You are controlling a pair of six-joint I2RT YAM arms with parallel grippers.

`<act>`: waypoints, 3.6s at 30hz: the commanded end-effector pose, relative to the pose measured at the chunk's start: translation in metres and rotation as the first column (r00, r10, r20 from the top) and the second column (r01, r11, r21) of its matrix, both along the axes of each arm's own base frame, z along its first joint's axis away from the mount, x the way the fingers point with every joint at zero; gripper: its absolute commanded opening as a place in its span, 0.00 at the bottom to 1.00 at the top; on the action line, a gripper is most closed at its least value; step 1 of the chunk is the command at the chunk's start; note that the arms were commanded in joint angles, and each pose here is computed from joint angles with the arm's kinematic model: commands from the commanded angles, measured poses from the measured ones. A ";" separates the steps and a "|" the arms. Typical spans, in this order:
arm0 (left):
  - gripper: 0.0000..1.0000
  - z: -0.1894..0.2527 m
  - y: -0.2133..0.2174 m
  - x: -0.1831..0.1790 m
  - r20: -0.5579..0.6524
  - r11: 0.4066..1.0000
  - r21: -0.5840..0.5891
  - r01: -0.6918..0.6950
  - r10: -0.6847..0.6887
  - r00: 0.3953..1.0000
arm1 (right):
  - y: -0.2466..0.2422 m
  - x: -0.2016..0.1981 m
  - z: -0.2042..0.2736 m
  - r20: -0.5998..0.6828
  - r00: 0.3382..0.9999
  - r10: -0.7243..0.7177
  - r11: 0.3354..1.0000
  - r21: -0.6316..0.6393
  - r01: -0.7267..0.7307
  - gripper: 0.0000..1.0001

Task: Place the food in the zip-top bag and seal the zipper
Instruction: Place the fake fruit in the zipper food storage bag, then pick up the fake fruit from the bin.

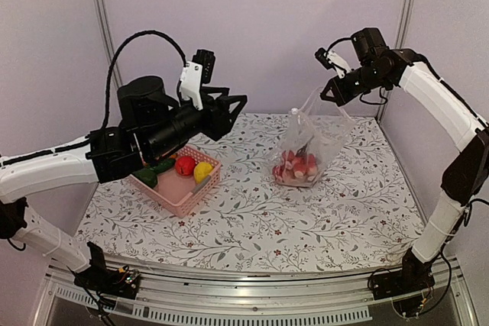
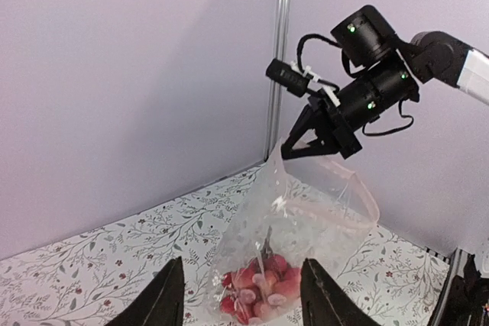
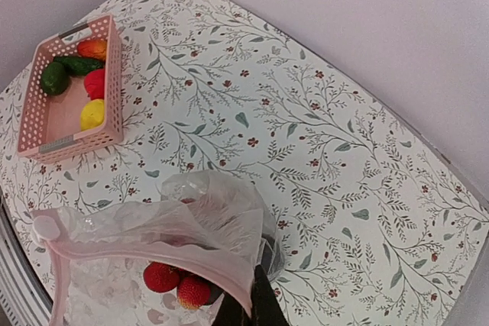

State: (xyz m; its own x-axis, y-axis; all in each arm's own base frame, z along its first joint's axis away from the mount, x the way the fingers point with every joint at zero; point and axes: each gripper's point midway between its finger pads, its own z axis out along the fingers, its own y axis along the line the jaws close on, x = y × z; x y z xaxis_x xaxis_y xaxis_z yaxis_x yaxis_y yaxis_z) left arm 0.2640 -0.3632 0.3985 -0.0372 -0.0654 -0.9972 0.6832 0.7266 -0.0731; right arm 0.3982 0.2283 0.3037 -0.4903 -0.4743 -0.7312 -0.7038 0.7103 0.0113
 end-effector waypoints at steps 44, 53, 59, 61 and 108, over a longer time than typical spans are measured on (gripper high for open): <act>0.95 -0.274 0.163 0.094 -0.697 0.911 0.348 -0.222 0.409 0.589 | -0.022 -0.037 -0.018 -0.009 1.000 0.025 0.997 0.072 -0.024 0.00; 0.92 -0.307 0.143 0.112 -0.760 0.929 0.336 -0.156 0.365 0.538 | -0.023 -0.042 -0.019 -0.005 1.000 0.031 0.997 0.075 -0.031 0.00; 0.89 -0.318 0.134 0.117 -0.784 0.938 0.321 -0.132 0.341 0.519 | -0.023 -0.044 -0.022 -0.008 0.999 0.034 0.997 0.076 -0.034 0.00; 0.89 -0.321 0.133 0.119 -0.784 0.937 0.324 -0.129 0.343 0.518 | -0.022 -0.044 -0.022 -0.011 0.999 0.037 0.996 0.080 -0.036 0.00; 0.36 -0.031 0.051 -0.029 -0.201 0.984 -0.012 0.176 -0.175 0.964 | 0.081 -0.123 -0.012 -0.079 0.905 0.417 0.908 0.081 -0.411 0.00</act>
State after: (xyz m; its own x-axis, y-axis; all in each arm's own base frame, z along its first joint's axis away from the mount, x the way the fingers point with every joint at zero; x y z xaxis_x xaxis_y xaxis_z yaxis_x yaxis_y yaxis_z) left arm 0.2643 -0.2876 0.3192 -0.3954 0.0132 -0.9184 0.6575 0.7023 -0.2729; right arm 0.2874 0.2922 0.2941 -0.3398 -0.5803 -0.7401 -0.9035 0.4201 0.0854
